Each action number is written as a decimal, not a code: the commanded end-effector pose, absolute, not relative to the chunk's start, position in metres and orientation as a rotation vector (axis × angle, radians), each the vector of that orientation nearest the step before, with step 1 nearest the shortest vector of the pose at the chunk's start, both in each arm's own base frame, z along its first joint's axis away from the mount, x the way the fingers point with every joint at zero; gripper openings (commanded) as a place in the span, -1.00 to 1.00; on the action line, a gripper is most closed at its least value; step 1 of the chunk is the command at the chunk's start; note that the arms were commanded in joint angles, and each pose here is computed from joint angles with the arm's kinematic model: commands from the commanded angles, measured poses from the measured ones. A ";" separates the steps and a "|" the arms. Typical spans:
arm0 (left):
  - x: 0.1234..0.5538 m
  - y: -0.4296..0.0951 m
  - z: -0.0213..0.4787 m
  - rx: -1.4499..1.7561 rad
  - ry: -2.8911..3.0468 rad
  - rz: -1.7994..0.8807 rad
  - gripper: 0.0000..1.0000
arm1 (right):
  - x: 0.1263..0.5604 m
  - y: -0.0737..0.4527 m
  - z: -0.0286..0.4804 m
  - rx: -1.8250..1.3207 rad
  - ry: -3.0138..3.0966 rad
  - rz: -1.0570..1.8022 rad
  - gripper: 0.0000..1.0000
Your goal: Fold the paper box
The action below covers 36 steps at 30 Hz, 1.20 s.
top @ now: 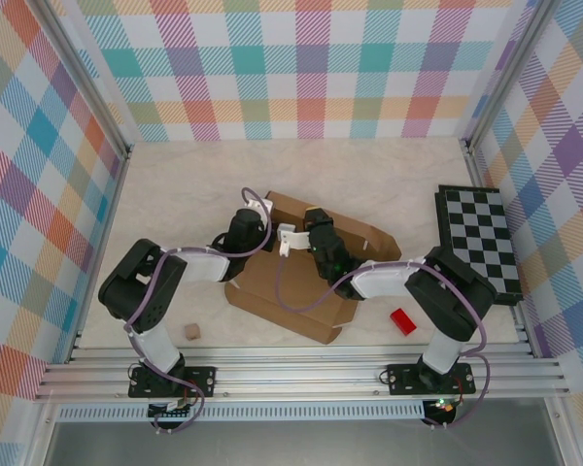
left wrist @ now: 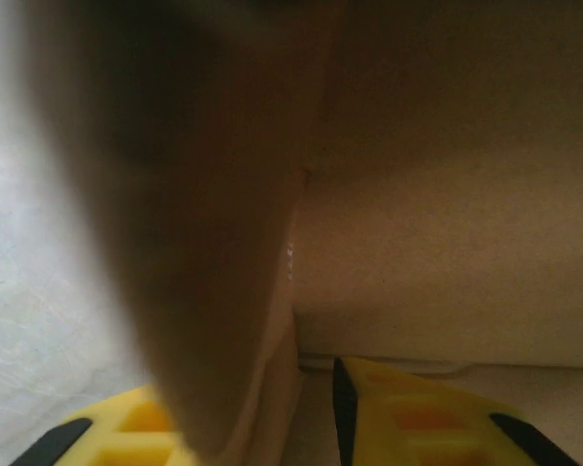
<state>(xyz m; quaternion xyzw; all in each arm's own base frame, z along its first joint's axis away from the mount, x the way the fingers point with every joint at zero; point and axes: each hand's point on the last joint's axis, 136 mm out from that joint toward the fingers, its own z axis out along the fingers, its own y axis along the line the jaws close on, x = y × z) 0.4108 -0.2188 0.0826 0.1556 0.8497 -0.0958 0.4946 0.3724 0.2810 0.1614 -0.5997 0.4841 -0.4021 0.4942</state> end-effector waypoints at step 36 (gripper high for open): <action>0.420 -0.184 0.094 0.292 2.047 -0.160 -1.00 | 0.300 0.187 0.276 -0.638 2.020 0.075 0.07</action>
